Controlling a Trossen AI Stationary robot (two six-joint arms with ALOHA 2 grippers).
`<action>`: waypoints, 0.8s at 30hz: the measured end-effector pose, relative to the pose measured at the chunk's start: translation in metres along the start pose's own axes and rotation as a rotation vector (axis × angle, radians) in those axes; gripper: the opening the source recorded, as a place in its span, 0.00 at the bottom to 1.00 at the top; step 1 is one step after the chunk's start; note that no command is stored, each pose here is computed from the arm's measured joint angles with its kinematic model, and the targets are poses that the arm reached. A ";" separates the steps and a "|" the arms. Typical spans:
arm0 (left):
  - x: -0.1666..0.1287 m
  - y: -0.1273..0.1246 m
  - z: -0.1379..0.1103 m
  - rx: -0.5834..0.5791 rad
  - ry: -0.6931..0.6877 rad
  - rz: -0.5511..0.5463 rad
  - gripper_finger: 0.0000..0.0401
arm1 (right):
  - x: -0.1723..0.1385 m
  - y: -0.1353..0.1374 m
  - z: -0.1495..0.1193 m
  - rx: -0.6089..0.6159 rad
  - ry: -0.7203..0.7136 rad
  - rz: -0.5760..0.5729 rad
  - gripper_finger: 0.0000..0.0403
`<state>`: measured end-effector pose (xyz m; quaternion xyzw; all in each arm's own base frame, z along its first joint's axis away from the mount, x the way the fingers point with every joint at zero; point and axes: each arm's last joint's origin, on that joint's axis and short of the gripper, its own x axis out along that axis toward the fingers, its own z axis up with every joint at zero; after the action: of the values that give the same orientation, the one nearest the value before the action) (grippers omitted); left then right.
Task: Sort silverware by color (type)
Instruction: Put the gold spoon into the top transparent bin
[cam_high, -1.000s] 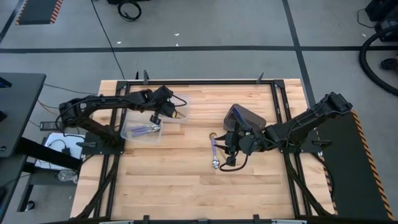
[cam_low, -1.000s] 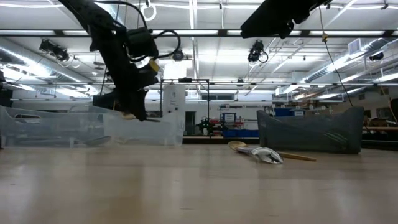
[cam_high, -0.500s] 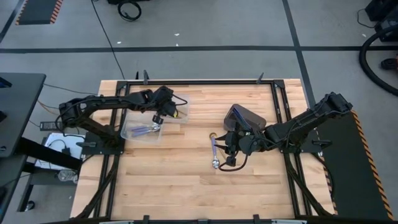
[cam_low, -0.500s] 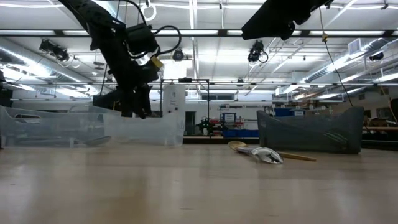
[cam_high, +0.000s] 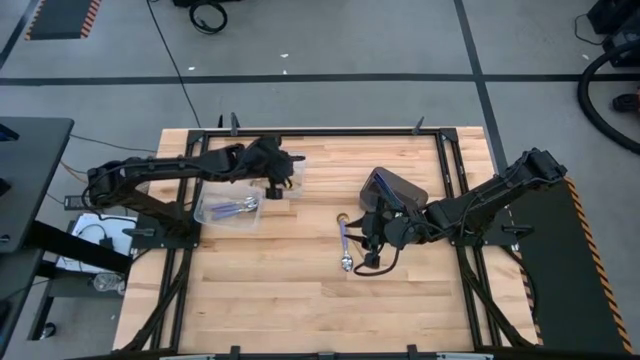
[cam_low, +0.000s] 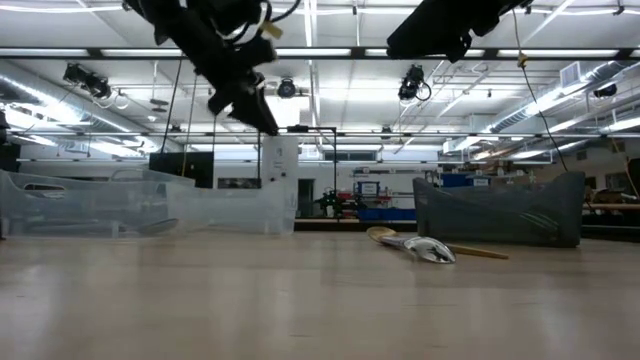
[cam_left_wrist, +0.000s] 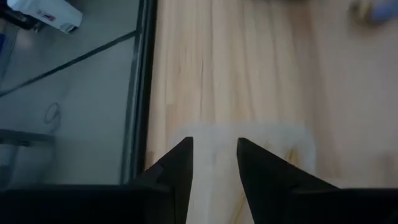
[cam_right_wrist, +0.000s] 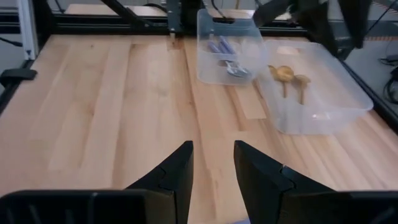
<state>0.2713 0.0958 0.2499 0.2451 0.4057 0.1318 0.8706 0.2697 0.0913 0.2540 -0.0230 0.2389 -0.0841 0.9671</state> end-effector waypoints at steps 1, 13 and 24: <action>-0.002 0.000 0.005 -0.038 -0.014 0.000 0.33 | 0.000 0.000 0.000 0.002 -0.001 0.007 0.31; -0.023 -0.062 0.040 -0.222 -0.104 -0.190 0.33 | 0.000 -0.003 -0.011 0.149 0.115 -0.002 0.31; -0.044 -0.110 0.051 -0.406 -0.110 -0.333 0.32 | 0.020 0.004 -0.046 0.257 0.375 -0.049 0.31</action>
<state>0.2861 -0.0327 0.2473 0.0024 0.3576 0.0520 0.9324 0.2662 0.0918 0.2037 0.1108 0.4011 -0.1402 0.8984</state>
